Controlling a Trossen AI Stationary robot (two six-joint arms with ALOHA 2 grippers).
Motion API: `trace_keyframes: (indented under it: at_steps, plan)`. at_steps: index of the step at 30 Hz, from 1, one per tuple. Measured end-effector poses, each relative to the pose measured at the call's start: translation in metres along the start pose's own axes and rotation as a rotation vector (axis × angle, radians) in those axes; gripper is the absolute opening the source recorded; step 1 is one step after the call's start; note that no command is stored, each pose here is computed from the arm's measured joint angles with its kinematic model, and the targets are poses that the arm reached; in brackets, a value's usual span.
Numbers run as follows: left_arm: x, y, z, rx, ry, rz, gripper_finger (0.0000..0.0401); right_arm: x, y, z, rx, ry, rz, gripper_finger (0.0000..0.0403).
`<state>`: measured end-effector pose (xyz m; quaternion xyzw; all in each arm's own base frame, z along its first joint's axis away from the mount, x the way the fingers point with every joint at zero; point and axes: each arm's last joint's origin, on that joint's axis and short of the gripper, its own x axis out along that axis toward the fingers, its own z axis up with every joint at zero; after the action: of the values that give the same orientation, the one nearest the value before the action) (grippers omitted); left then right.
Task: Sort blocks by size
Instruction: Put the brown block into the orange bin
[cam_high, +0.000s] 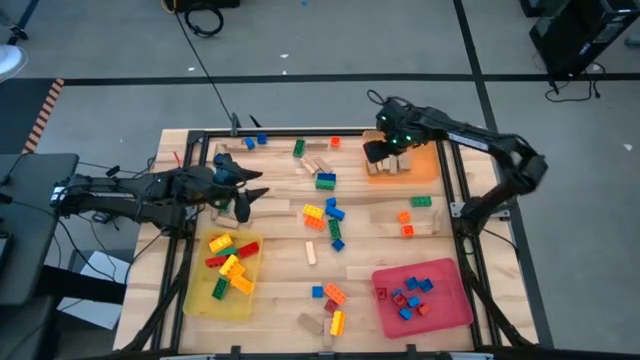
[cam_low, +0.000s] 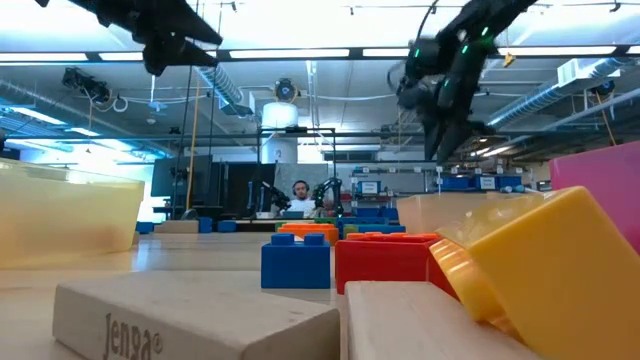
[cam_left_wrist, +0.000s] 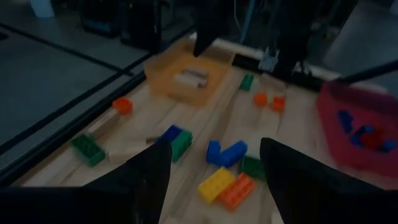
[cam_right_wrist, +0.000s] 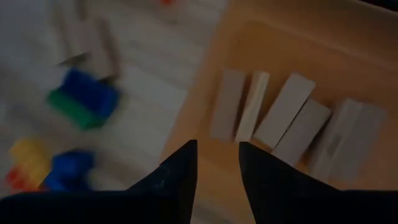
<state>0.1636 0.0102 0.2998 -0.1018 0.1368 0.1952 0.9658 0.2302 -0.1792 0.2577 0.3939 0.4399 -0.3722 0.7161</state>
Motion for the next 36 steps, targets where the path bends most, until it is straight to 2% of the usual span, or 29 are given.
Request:
trace_keyframes:
  at_steps: [4,7,15,19,24,28,31,36]
  plan:
    - [0.0,-0.001,0.005,-0.02,-0.051,-0.014,0.0252,-0.03,0.009,-0.028,-0.083,-0.063,0.04,0.0123]
    - [0.0,-0.002,0.006,-0.024,-0.063,-0.017,0.0252,-0.043,0.013,-0.054,-0.1,-0.086,0.09,0.0121]
    - [0.003,-0.003,0.006,-0.026,-0.058,-0.017,0.0252,-0.042,0.015,-0.119,-0.105,-0.07,0.219,0.0121]
    - [0.01,-0.006,0.007,-0.023,-0.067,-0.019,0.0252,-0.035,0.012,-0.143,-0.086,-0.055,0.231,0.0121]
    - [0.018,-0.01,0.012,-0.089,-0.132,-0.021,0.0252,-0.032,0.011,-0.16,-0.074,-0.044,0.236,0.0121]
    - [0.027,-0.012,0.017,-0.188,-0.206,0.038,0.0252,-0.033,0.014,-0.164,-0.109,-0.046,0.261,0.0121]
    - [0.035,-0.015,0.02,-0.27,-0.259,0.034,0.0252,-0.034,0.017,-0.165,-0.14,-0.055,0.279,0.0121]
    - [0.054,-0.02,0.016,-0.362,-0.227,0.036,0.0249,-0.035,0.02,-0.163,-0.197,-0.086,0.311,0.0121]
